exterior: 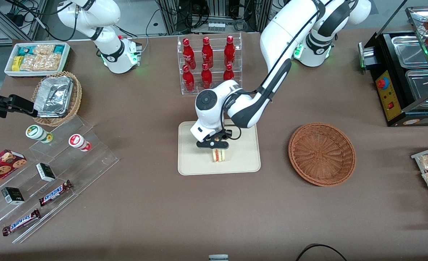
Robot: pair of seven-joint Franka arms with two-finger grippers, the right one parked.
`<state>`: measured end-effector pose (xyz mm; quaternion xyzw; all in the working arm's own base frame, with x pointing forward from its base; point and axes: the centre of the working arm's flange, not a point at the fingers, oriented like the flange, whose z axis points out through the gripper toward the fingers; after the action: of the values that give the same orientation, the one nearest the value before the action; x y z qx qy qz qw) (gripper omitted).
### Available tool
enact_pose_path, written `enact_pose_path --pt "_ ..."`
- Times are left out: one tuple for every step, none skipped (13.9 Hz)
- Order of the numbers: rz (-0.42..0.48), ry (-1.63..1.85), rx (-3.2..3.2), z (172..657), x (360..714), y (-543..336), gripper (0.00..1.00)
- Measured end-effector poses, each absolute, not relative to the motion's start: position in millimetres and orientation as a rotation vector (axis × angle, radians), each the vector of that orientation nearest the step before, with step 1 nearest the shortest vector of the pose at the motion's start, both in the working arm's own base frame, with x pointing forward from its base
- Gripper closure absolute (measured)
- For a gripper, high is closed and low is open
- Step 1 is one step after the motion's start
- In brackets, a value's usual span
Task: Place sandwich from basket to tray
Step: 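Lift the sandwich and carry it over the cream tray, then lower the sandwich onto the tray and open the left gripper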
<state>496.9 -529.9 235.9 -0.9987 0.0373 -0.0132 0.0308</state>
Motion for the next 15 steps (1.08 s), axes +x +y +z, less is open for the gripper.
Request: enact_pose_path --pt "-0.049 0.116 -3.085 235 498 -531 0.81" --pt "-0.056 0.116 -3.091 236 498 -531 0.81" --pt "-0.057 0.116 -3.092 236 498 -532 0.81" --pt "-0.055 0.116 -3.09 234 498 -531 0.81" --pt "-0.049 0.117 -3.088 230 498 -531 0.81" --pt "-0.045 0.117 -3.087 227 497 -531 0.74" --pt "-0.047 0.118 -3.092 223 497 -532 0.66" --pt "-0.048 0.118 -3.094 221 497 -532 0.55" --pt "-0.048 0.119 -3.096 219 497 -532 0.46" --pt "-0.052 0.119 -3.099 219 498 -533 0.38" --pt "-0.058 0.117 -3.102 221 499 -533 0.26" --pt "-0.069 0.112 -3.109 226 502 -534 0.18" --pt "-0.087 0.106 -3.118 234 506 -535 0.07" --pt "-0.1 0.095 -3.127 247 509 -535 0.0" --pt "-0.105 0.076 -3.136 266 512 -535 0.0"
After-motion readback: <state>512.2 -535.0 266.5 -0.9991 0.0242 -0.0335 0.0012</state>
